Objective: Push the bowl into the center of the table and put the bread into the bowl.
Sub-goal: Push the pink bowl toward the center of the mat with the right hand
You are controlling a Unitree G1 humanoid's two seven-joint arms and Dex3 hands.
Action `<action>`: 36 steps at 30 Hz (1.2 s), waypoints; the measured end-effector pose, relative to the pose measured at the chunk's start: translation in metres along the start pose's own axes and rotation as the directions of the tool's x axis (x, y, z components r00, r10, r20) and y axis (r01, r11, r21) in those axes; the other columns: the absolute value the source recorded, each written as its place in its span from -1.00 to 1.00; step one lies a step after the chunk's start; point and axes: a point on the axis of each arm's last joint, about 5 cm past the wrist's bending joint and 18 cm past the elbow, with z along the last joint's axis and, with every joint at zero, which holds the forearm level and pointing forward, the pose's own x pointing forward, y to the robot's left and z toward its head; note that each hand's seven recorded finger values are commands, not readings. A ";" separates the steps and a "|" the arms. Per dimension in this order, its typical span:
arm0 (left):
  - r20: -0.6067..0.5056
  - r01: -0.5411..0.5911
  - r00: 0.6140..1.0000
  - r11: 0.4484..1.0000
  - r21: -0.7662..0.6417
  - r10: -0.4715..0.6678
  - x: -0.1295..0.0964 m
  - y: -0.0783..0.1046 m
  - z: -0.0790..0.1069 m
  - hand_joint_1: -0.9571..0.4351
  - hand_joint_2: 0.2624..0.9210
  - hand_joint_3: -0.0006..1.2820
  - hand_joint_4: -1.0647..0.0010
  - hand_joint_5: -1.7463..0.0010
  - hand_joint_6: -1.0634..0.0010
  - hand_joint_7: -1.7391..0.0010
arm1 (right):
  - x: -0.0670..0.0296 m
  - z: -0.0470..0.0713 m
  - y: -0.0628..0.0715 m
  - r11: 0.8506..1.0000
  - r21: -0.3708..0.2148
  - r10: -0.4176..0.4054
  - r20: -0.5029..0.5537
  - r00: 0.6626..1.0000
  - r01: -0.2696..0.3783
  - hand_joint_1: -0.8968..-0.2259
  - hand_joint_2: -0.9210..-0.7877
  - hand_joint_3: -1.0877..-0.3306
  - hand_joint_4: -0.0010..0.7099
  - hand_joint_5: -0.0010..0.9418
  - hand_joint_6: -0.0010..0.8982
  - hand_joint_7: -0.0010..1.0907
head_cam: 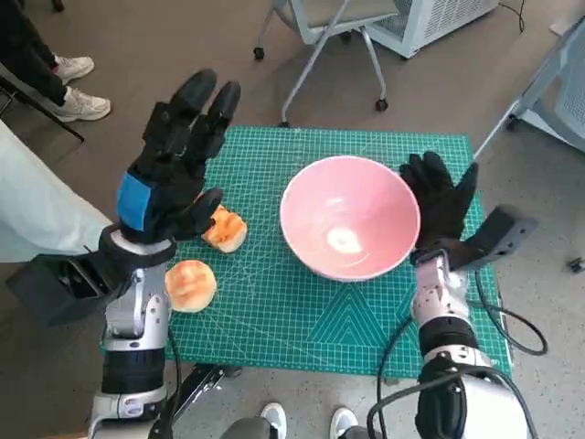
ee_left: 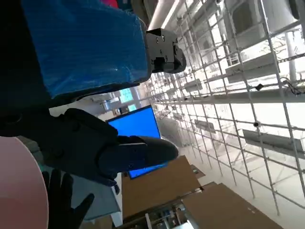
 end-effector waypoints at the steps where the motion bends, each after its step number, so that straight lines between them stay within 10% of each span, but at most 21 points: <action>1: 0.001 -0.001 1.000 1.000 0.001 0.001 0.000 0.000 0.000 -0.49 1.00 -0.26 0.76 0.99 1.00 0.59 | 0.0003 0.000 0.001 1.000 0.001 0.003 -0.002 1.000 -0.003 -0.02 -1.00 -0.33 -0.55 -0.97 -0.63 -0.59; 28: 0.009 0.001 1.000 1.000 0.001 -0.001 0.000 -0.002 0.000 -0.49 1.00 -0.25 0.77 1.00 1.00 0.54 | 0.0041 -0.002 0.016 0.999 0.017 0.034 -0.025 0.999 -0.033 -0.05 -1.00 -0.24 -0.54 -0.99 -0.59 -0.69; 36: 0.006 0.009 1.000 1.000 -0.014 -0.009 0.002 -0.006 -0.003 -0.48 1.00 -0.24 0.78 1.00 1.00 0.53 | 0.0074 0.016 0.005 1.000 -0.023 0.023 0.068 0.997 -0.021 0.02 -1.00 -0.31 -0.55 -1.00 -0.57 -0.70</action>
